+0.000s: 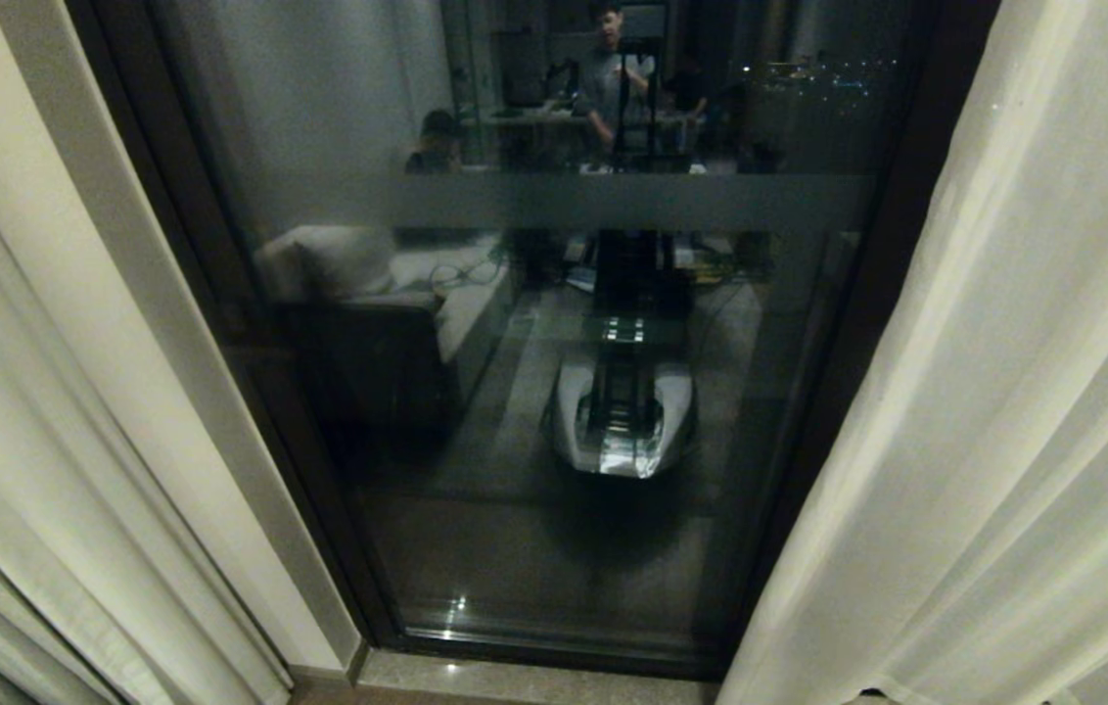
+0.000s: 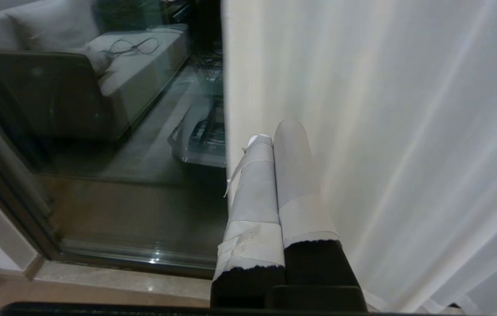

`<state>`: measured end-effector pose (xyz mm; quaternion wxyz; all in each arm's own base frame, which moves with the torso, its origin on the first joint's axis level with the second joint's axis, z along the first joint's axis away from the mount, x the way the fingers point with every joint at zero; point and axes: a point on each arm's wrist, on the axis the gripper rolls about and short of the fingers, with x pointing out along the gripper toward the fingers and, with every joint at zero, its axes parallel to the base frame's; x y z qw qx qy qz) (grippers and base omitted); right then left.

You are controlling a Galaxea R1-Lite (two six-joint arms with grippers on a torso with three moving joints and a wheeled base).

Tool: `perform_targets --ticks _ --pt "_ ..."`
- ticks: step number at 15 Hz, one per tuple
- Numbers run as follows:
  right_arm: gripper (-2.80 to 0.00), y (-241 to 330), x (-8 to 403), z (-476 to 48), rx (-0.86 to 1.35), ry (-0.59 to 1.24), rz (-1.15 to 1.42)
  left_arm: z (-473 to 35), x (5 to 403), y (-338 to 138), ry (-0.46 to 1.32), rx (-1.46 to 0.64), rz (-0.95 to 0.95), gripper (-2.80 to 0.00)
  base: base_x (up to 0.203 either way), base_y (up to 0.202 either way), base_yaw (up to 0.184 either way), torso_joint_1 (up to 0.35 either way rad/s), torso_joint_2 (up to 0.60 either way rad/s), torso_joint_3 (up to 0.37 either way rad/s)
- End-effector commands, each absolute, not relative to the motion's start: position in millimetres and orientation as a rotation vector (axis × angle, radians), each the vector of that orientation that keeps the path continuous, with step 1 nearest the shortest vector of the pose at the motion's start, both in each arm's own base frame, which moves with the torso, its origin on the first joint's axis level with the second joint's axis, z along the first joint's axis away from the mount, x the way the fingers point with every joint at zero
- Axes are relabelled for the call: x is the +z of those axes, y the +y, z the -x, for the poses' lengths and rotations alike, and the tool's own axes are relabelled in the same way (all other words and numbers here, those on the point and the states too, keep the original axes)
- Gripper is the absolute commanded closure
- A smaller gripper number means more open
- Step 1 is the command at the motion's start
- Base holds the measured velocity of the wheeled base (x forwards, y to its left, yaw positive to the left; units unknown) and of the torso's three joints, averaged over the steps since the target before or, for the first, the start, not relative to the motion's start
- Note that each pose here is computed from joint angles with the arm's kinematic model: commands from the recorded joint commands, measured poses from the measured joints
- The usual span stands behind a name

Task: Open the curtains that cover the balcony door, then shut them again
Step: Close the inner curtains on both sides

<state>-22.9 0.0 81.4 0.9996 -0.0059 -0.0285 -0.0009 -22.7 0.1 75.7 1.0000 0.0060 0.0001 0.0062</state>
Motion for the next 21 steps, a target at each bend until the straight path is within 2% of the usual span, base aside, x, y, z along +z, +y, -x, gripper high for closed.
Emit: perform_targets --ticks 1,21 --pt "0.0 0.0 81.5 23.0 -0.002 -0.058 0.012 22.7 75.7 0.1 0.0 0.014 -0.012 0.0 0.0 0.175 0.0 -0.002 0.0 -0.002" --pt "0.0 0.0 81.6 23.0 -0.002 -0.059 0.012 22.7 75.7 0.1 0.0 0.012 -0.012 0.0 0.0 0.172 -0.004 0.002 0.0 0.003"
